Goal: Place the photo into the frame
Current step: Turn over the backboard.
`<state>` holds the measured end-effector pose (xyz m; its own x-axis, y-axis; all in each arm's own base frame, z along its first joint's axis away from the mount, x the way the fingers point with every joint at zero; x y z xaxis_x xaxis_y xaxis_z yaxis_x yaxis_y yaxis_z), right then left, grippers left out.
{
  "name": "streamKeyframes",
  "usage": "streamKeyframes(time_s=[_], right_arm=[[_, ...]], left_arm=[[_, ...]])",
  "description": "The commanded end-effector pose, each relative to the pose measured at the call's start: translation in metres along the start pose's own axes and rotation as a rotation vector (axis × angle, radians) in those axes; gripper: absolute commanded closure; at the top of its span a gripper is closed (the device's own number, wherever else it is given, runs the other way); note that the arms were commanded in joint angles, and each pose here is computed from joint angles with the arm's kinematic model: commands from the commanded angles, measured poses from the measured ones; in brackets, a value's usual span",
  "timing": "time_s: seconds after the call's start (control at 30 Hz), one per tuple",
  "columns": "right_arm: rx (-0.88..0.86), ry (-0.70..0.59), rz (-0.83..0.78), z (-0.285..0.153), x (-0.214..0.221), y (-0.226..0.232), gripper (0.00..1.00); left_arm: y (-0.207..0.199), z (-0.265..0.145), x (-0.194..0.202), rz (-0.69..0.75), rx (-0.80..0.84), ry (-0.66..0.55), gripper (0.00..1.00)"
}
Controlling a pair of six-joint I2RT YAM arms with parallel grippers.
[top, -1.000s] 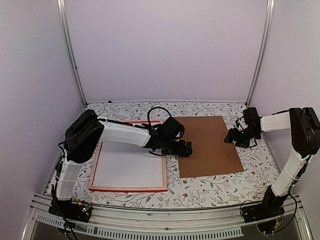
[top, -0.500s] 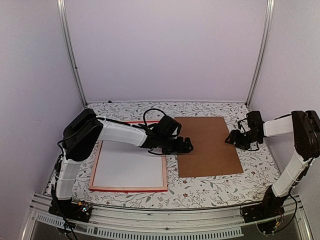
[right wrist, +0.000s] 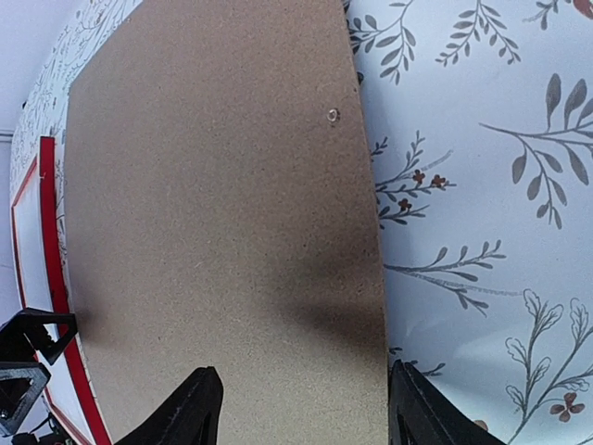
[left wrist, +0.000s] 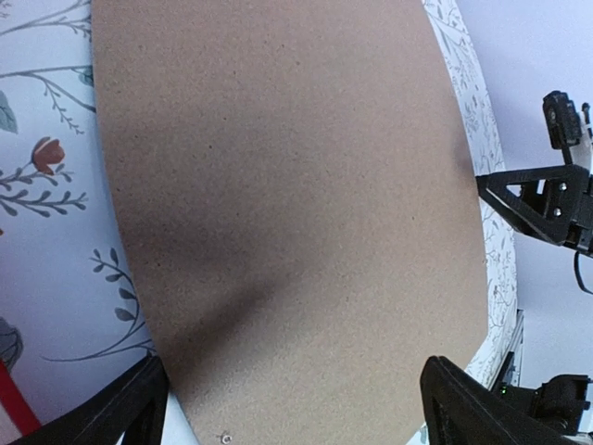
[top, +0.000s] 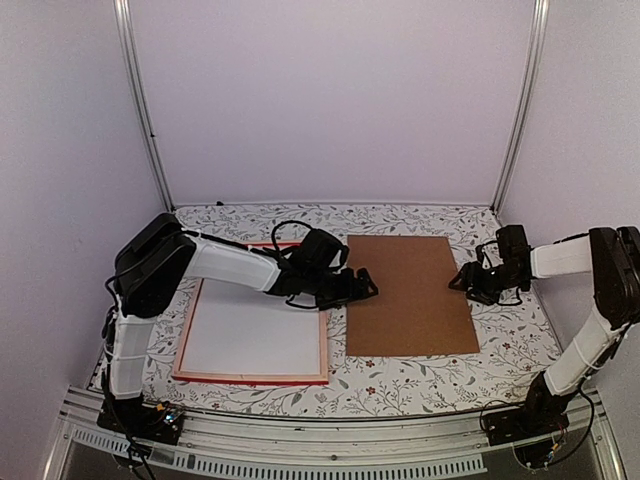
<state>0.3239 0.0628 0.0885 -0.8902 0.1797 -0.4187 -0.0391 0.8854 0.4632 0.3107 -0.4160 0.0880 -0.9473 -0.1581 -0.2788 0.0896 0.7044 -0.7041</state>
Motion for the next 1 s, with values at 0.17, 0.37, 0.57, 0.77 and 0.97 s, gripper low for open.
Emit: streamKeyframes(time_s=[0.17,0.37,0.57,0.77,0.97], right_arm=[[-0.315,-0.026,-0.025,-0.026,-0.006,0.046,0.40],[-0.427,-0.053,-0.048,-0.050,-0.011,0.067,0.43],[-0.541,-0.084,-0.088,-0.077,-0.019,0.094,0.46],[-0.627,-0.083,-0.147,-0.095,-0.022,0.130,0.48],[-0.651,-0.105,-0.204,-0.116,-0.030,0.166,0.47]], left_arm=[[-0.009,0.002,0.008,0.008,0.074,0.059,0.04],[-0.005,0.003,0.012,0.019,0.059,0.069,0.03],[-0.009,0.000,0.014,0.036,0.063,0.066,0.04],[-0.015,-0.004,0.016,0.051,0.071,0.065,0.03],[-0.019,-0.012,0.016,0.060,0.077,0.054,0.04]])
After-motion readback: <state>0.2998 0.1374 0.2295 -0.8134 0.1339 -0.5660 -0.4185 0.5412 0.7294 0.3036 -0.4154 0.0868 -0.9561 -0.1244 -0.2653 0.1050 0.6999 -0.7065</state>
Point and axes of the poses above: each gripper's point midway between its finger pads, its own z axis out along the fingers, its own y axis along the line the jaws close on, x = y × z, the point moved 7 cm from there along -z, back along the fingers, and after that the axes turned 10 degrees about -z, right-handed, at the moved point
